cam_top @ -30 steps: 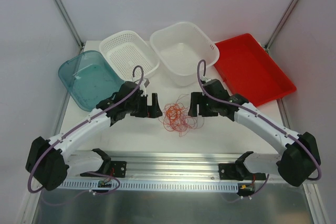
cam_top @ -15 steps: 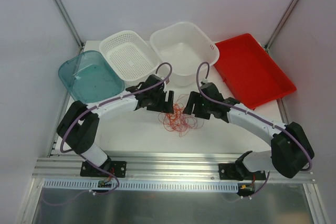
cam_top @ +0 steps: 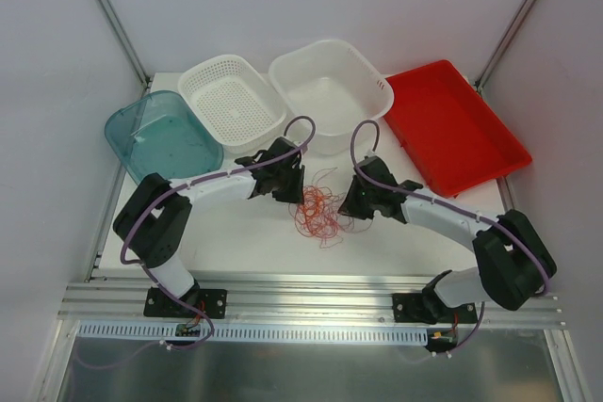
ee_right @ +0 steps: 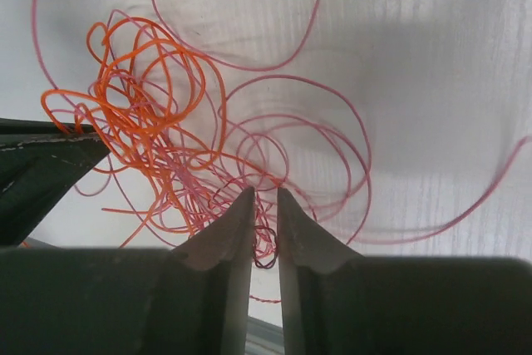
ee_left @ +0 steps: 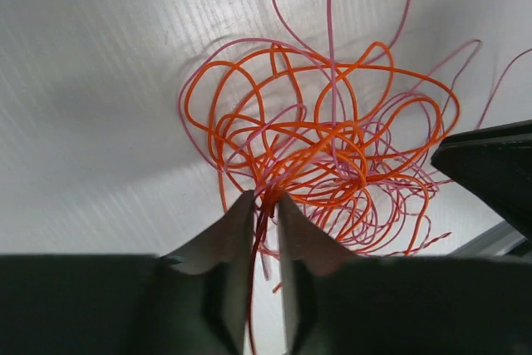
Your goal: Untangle the cables
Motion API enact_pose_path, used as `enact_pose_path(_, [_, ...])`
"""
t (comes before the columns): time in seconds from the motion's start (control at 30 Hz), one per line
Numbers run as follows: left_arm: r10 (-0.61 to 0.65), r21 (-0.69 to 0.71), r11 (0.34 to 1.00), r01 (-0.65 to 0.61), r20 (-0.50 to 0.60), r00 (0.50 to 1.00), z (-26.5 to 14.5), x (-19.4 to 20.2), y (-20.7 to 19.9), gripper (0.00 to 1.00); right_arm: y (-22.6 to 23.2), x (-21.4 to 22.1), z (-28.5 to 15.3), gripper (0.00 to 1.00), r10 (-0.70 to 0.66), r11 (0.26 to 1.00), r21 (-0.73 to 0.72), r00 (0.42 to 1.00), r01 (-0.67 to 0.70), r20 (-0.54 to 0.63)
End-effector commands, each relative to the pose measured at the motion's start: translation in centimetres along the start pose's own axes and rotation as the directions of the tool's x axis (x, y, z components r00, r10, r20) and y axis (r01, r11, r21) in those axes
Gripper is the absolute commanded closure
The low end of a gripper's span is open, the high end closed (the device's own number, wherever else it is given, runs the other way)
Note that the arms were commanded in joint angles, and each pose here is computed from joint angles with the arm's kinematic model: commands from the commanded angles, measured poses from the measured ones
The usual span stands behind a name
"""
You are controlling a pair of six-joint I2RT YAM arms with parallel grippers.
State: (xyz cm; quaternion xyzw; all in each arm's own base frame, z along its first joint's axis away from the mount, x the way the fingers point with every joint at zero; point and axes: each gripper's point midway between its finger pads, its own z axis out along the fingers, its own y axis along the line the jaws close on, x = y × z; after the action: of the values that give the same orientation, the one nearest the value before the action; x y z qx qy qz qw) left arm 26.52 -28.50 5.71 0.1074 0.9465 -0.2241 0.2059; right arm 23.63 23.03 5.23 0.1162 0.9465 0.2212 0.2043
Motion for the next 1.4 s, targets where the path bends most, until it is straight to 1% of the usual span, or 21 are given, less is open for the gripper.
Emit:
enact_pose_path(0.0, [-0.007,-0.051,0.999,0.009,0.047,0.999,-0.1,-0.3,0.9,0.88,0.1,-1.4,-1.2,0.83,-0.014,1.0,0.008,0.997,0.013,0.07])
enact_pose_path(0.03, [-0.01,-0.077,0.997,0.014,0.052,0.999,0.0,-0.1,1.5,0.99,0.5,-1.8,-2.0,0.91,-0.022,1.0,-0.006,0.996,0.022,0.088])
enact_pose_path(0.1, [-0.022,-0.098,0.995,0.029,0.066,0.998,-0.2,-0.1,2.0,1.0,-0.3,-1.9,-3.1,0.99,-0.046,0.999,0.029,0.994,0.044,0.098])
enact_pose_path(0.13, [-0.024,-0.107,0.994,0.031,0.065,0.998,-0.2,0.1,2.3,1.0,0.3,-2.7,-4.3,0.99,-0.073,0.997,0.012,0.989,0.072,0.127])
enact_pose_path(0.23, [-0.035,-0.145,0.988,0.047,0.082,0.996,-0.6,0.4,3.6,1.0,-0.5,-3.5,-6.8,0.99,-0.151,0.988,0.066,0.976,0.142,0.157])
enact_pose_path(0.37, [-0.106,-0.18,0.976,0.126,0.121,0.987,-2.1,0.3,6.4,1.0,-0.1,-6.8,-13.2,0.99,-0.219,0.975,0.084,0.935,0.203,0.277])
enact_pose_path(0.5, [-0.187,-0.226,0.951,0.213,0.131,0.974,-3.4,1.7,9.9,1.0,0.5,-9.7,-19.6,0.99,-0.267,0.963,0.078,0.885,0.257,0.381])
enact_pose_path(0.53, [-0.196,-0.227,0.948,0.224,0.141,0.97,-4.0,1.8,10.3,1.0,0.0,-9.8,-20.8,0.99,-0.28,0.96,0.093,0.882,0.265,0.379])
enact_pose_path(0.57, [-0.222,-0.241,0.937,0.252,0.145,0.964,-4.3,2.0,11.3,1.0,0.5,-11.2,-23.1,0.99,-0.29,0.956,0.092,0.855,0.278,0.43])
enact_pose_path(0.63, [-0.241,-0.254,0.928,0.273,0.151,0.959,-5.0,2.7,12.2,1.0,0.0,-11.9,-25.4,0.99,-0.295,0.955,0.111,0.839,0.275,0.457])
enact_pose_path(0.67, [-0.251,-0.269,0.92,0.284,0.15,0.956,-5.3,3.0,12.7,1.0,0.8,-12.8,-27.6,0.99,-0.307,0.949,0.103,0.809,0.297,0.501])
enact_pose_path(0.77, [-0.26,-0.302,0.905,0.299,0.16,0.952,-5.9,3.8,13.8,1.0,0.8,-13.6,-30.3,0.99,-0.319,0.945,0.12,0.78,0.304,0.539])
enact_pose_path(0.8, [-0.27,-0.32,0.896,0.307,0.155,0.95,-6.2,4.2,14.4,1.0,1.3,-14.3,-32.2,0.99,-0.326,0.941,0.124,0.749,0.314,0.577])
enact_pose_path(0.87, [-0.289,-0.339,0.881,0.331,0.168,0.942,-6.5,4.4,15.1,1.0,0.9,-14.8,-33.5,0.99,-0.335,0.94,0.158,0.734,0.302,0.591])
enact_pose_path(0.9, [-0.307,-0.349,0.87,0.348,0.17,0.936,-6.7,4.7,15.6,1.0,1.2,-15.3,-35.1,0.99,-0.338,0.938,0.161,0.706,0.307,0.623])
enact_pose_path(1.03, [-0.34,-0.337,0.855,0.395,0.211,0.916,-7.4,4.6,15.9,1.0,1.2,-15.8,-37.7,0.99,-0.327,0.941,0.172,0.657,0.291,0.679])
enact_pose_path(1.2, [-0.342,-0.327,0.852,0.408,0.242,0.908,-8.4,4.4,15.9,1.0,1.7,-15.6,-38.5,0.99,-0.317,0.941,0.145,0.645,0.306,0.695])
enact_pose_path(1.23, [-0.339,-0.322,0.856,0.405,0.244,0.909,-8.6,4.3,15.8,1.0,2.5,-15.5,-38.7,0.99,-0.306,0.938,0.111,0.637,0.328,0.707])
enact_pose_path(1.3, [-0.341,-0.3,0.866,0.399,0.228,0.912,-8.6,4.6,15.3,1.0,3.1,-15.2,-37.4,0.99,-0.303,0.931,0.071,0.652,0.357,0.695])
enact_pose_path(1.33, [-0.337,-0.276,0.876,0.395,0.234,0.912,-8.9,4.4,14.8,1.0,4.5,-14.7,-36.5,0.99,-0.301,0.914,0.005,0.669,0.406,0.68])
enact_pose_path(1.37, [-0.332,-0.26,0.885,0.387,0.232,0.914,-9.1,4.4,14.4,1.0,4.8,-13.9,-34.1,0.99,-0.304,0.908,-0.04,0.72,0.418,0.623])
